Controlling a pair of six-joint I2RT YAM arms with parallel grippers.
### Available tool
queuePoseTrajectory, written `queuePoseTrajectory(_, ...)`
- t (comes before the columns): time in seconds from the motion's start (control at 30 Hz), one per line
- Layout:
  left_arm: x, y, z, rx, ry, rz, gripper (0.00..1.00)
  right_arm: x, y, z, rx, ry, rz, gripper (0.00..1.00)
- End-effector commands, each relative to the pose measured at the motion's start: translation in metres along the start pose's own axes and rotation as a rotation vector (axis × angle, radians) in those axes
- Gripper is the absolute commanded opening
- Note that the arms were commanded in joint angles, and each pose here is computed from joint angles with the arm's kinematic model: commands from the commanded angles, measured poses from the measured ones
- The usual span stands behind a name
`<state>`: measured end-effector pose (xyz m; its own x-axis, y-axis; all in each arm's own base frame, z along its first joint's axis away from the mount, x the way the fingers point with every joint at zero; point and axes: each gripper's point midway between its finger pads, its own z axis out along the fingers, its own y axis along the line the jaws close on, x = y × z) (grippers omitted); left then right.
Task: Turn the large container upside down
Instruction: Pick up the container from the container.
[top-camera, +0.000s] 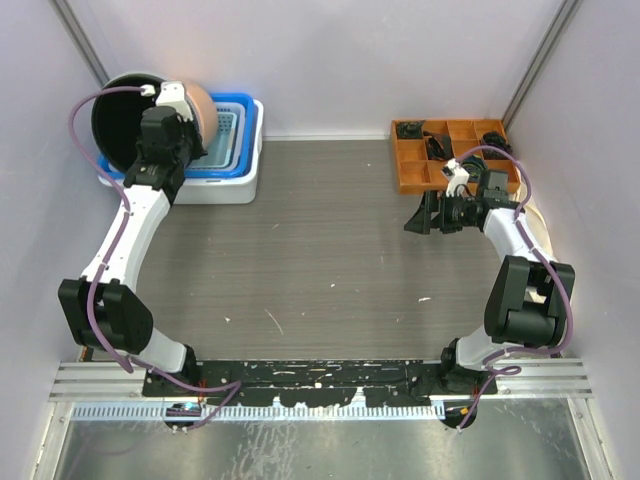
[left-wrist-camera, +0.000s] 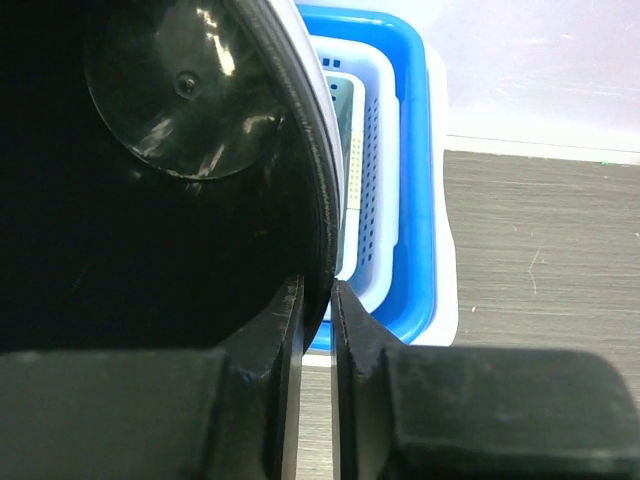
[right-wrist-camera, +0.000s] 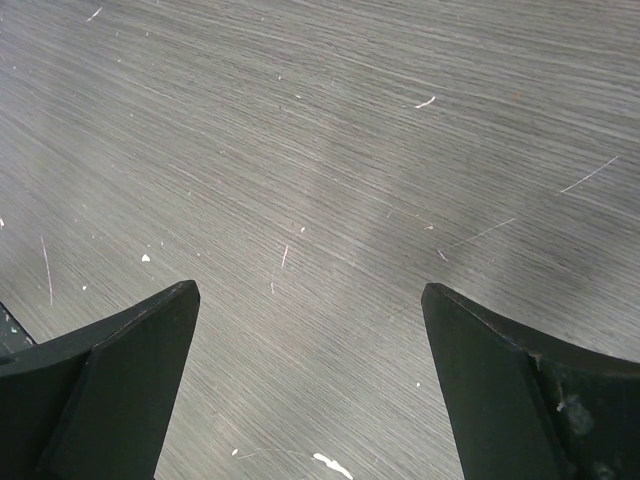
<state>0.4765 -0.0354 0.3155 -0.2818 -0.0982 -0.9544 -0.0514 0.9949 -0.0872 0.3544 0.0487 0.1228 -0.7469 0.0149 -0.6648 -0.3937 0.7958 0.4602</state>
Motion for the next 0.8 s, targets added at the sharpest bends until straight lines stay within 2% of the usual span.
queuePoseTrajectory(0.0, -0.048, -0.006, -0.008, 0.022, -0.132, 0.001, 0.06, -0.018, 0.002, -0.003, 0.004, -0.030, -0.060, 1.00)
queuePoseTrajectory(0.1, -0.052, -0.007, -0.011, 0.028, -0.135, 0.010, 0.01, -0.018, 0.002, -0.002, 0.005, -0.025, -0.062, 1.00)
queuePoseTrajectory(0.23, -0.053, -0.009, -0.013, 0.040, -0.136, 0.031, 0.06, -0.018, 0.004, -0.001, 0.002, -0.022, -0.068, 1.00)
queuePoseTrajectory(0.3, -0.052, -0.009, -0.012, 0.046, -0.135, 0.042, 0.01, -0.018, 0.004, -0.001, 0.004, -0.023, -0.071, 1.00)
queuePoseTrajectory(0.43, -0.053, -0.013, -0.014, 0.069, -0.129, 0.057, 0.00, -0.018, 0.004, -0.002, 0.004, -0.022, -0.074, 1.00)
queuePoseTrajectory(0.67, -0.090, -0.012, -0.059, 0.050, -0.185, 0.173, 0.00, -0.018, 0.004, -0.002, 0.007, -0.022, -0.077, 1.00)
queuePoseTrajectory(0.77, -0.094, -0.004, -0.076, 0.024, -0.189, 0.201, 0.00, -0.018, 0.004, -0.002, 0.007, -0.021, -0.077, 1.00)
